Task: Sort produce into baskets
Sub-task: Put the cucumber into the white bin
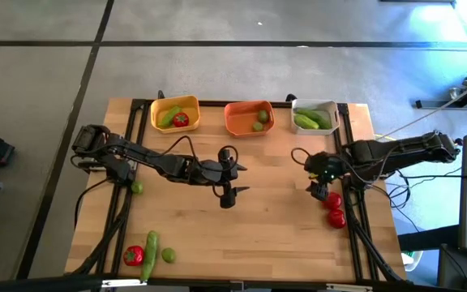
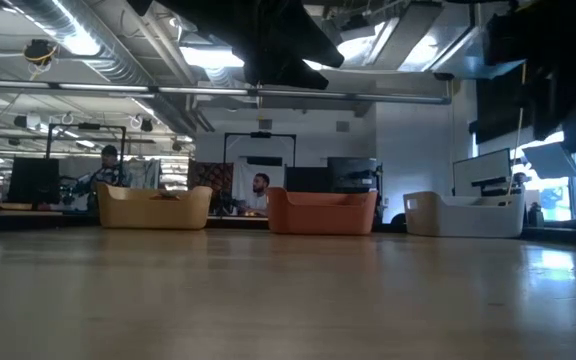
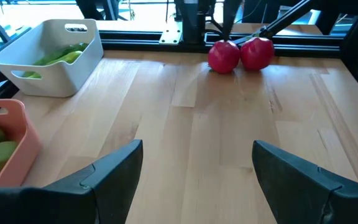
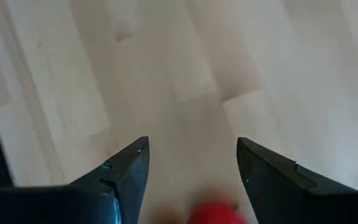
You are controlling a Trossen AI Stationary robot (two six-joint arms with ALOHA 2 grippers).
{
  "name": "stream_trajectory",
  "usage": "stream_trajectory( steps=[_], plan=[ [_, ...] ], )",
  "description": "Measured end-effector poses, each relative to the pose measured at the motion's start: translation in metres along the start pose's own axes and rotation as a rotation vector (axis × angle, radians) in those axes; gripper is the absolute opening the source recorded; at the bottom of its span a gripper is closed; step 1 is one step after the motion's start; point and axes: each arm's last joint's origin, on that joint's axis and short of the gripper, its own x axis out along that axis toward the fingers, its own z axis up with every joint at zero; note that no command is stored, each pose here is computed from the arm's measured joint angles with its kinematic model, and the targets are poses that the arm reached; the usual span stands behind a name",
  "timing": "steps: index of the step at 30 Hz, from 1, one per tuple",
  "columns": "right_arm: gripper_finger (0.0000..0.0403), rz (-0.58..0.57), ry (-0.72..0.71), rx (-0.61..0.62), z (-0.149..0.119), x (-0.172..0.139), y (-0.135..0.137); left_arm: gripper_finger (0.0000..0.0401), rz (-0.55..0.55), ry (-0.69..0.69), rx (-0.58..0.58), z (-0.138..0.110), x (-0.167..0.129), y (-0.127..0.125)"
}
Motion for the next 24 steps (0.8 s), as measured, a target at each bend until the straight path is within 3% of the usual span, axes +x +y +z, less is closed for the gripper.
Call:
stream_trajectory(
  steps=[15, 19, 24],
  plan=[
    [0.0234, 0.024, 0.058, 0.075, -0.017, 0.001, 0.019, 0.0299, 0.000, 0.000, 0.000, 0.000, 0.000, 0.000],
    [0.0266, -0.034, 0.103, 0.158, -0.022, 0.000, 0.014, 0.0299, 0.000, 0.000, 0.000, 0.000, 0.000, 0.000],
    [0.0338, -0.102, 0.139, 0.230, -0.026, 0.000, 0.010, 0.0299, 0.000, 0.000, 0.000, 0.000, 0.000, 0.000]
  ],
)
